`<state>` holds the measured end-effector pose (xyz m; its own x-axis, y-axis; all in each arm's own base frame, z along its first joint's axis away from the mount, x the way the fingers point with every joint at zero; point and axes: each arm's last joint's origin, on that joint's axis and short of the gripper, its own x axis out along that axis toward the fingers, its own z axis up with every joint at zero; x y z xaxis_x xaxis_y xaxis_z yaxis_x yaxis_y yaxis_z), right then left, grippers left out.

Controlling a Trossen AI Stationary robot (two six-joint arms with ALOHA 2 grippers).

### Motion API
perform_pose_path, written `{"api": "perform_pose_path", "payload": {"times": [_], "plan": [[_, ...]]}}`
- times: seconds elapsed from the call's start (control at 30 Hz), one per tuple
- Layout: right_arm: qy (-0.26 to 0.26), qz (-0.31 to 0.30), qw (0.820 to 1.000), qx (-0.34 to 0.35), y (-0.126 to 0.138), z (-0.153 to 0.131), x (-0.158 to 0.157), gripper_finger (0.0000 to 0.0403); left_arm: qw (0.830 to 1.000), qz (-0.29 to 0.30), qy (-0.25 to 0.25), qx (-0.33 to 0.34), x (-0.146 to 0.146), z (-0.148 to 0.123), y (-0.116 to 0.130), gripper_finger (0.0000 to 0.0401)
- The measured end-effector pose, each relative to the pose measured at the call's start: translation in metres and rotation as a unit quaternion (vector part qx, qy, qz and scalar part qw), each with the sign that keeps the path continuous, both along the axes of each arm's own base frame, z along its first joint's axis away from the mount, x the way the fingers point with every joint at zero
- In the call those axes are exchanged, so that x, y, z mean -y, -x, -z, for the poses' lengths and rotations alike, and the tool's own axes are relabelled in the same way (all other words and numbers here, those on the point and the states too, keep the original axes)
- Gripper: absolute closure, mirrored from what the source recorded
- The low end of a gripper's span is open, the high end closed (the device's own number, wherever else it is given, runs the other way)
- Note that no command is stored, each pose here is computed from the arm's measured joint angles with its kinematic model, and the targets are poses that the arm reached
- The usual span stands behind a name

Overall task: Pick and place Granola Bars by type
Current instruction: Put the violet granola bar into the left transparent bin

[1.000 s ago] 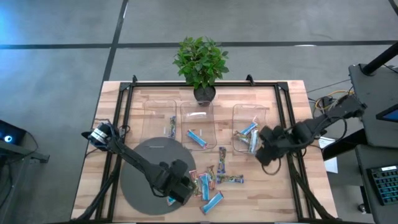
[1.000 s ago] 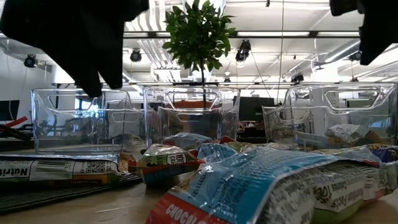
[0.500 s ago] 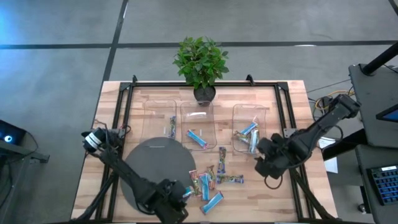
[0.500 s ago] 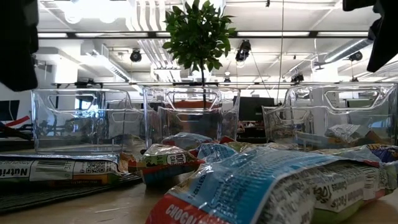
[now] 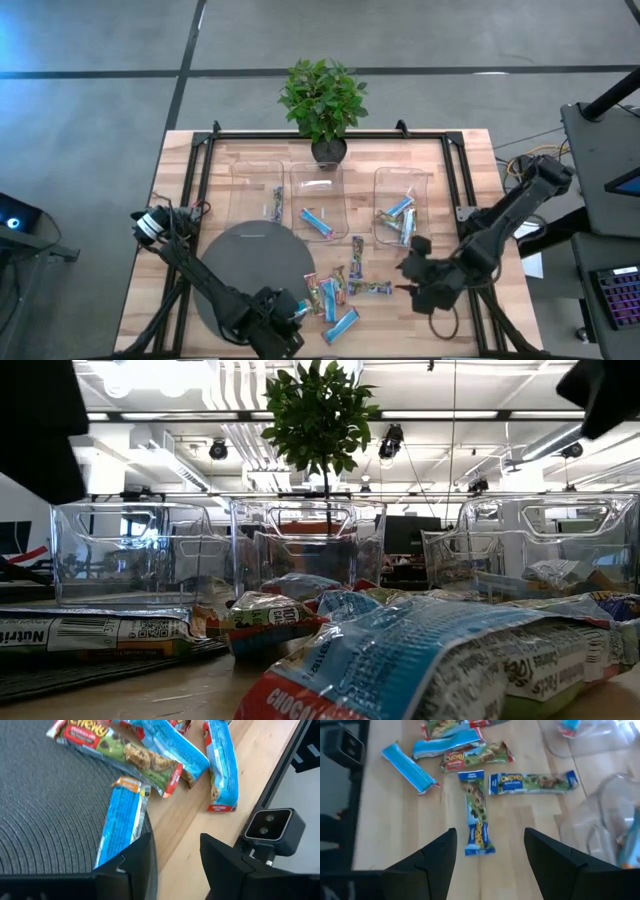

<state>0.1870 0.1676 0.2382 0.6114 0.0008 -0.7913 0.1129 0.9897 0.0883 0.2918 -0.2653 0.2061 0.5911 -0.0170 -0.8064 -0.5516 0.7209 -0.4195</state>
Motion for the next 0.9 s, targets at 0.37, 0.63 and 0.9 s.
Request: {"api": "perform_pose_path", "payload": {"times": [0.37, 0.63, 0.9], "plan": [[0.039, 0.009, 0.997, -0.060, -0.030, 0.063, -0.024, 0.0182, 1.000, 0.007, 0.008, 0.011, 0.008, -0.001, 0.004, 0.0252], [0.046, 0.017, 0.995, -0.083, -0.042, 0.092, -0.030, 0.0182, 0.999, -0.021, -0.014, 0.020, 0.026, 0.007, 0.036, 0.0252], [0.044, 0.033, 0.992, -0.111, -0.056, 0.108, -0.019, 0.0182, 0.997, -0.069, -0.007, 0.043, 0.034, 0.019, 0.059, 0.0252]]}}
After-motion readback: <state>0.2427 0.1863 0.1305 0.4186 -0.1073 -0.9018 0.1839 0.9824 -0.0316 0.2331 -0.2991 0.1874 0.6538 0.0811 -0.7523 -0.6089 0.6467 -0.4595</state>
